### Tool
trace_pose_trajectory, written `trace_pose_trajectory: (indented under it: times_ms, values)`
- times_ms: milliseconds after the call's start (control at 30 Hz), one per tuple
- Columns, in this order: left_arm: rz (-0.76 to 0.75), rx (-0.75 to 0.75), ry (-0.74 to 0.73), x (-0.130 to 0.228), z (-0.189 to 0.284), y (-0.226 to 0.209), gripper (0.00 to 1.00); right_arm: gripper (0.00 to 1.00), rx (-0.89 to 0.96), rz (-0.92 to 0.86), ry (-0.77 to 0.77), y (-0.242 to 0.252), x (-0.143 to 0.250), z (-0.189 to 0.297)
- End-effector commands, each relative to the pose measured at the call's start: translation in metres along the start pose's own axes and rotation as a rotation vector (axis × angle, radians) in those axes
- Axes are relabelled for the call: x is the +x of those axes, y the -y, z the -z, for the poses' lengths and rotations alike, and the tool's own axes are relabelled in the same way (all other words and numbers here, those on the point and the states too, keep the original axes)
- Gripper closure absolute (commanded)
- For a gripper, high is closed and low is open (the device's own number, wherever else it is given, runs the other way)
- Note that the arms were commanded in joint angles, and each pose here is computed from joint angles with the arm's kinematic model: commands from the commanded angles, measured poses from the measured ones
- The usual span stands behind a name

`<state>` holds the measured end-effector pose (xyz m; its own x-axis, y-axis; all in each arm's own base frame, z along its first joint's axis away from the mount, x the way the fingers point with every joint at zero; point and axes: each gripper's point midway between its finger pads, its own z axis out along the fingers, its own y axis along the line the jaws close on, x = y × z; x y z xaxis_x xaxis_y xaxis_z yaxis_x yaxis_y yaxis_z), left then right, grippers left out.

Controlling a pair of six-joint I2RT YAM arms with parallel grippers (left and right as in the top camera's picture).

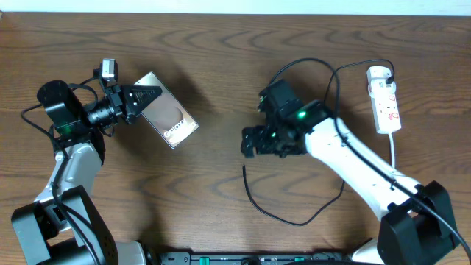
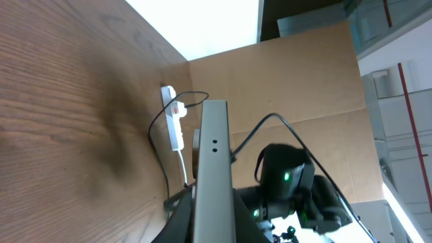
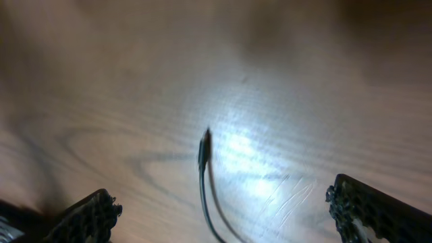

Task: Plug charger to phone and switch on socket
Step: 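Move the right gripper down over the black cable's plug end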

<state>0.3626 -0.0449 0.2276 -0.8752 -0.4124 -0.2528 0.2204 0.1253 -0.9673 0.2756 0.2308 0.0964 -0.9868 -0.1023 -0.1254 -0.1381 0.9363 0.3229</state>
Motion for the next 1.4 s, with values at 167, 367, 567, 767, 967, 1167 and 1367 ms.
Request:
trace_pose_trajectory:
  times_ms: [167,367,567,767,967,1167,1367]
  values:
    - [-0.027,0.014,-0.02,0.002,0.002,0.006,0.92,0.07,0.193,-0.072,-0.024,0.016,0.045,-0.029]
    - [-0.028,0.01,-0.007,0.0,0.006,0.005,0.92,0.23,0.191,-0.133,-0.001,0.014,0.057,-0.048]
    - [-0.027,0.001,0.028,-0.007,0.017,0.003,0.93,0.25,0.179,-0.129,0.005,0.007,0.06,-0.056]
    - [-0.027,-0.001,0.032,-0.008,0.019,0.003,0.93,0.31,0.208,-0.138,-0.009,0.009,0.065,-0.065]
    - [-0.027,-0.001,0.033,-0.008,0.019,0.003,0.93,0.36,0.25,-0.148,-0.06,0.016,0.074,-0.089]
    - [-0.038,-0.001,0.034,-0.008,0.019,0.003,0.93,0.36,0.245,-0.146,-0.054,0.015,0.071,-0.093]
    - [-0.039,-0.001,0.035,-0.008,0.019,0.003,0.93,0.41,0.247,-0.145,-0.05,0.015,0.07,-0.093]
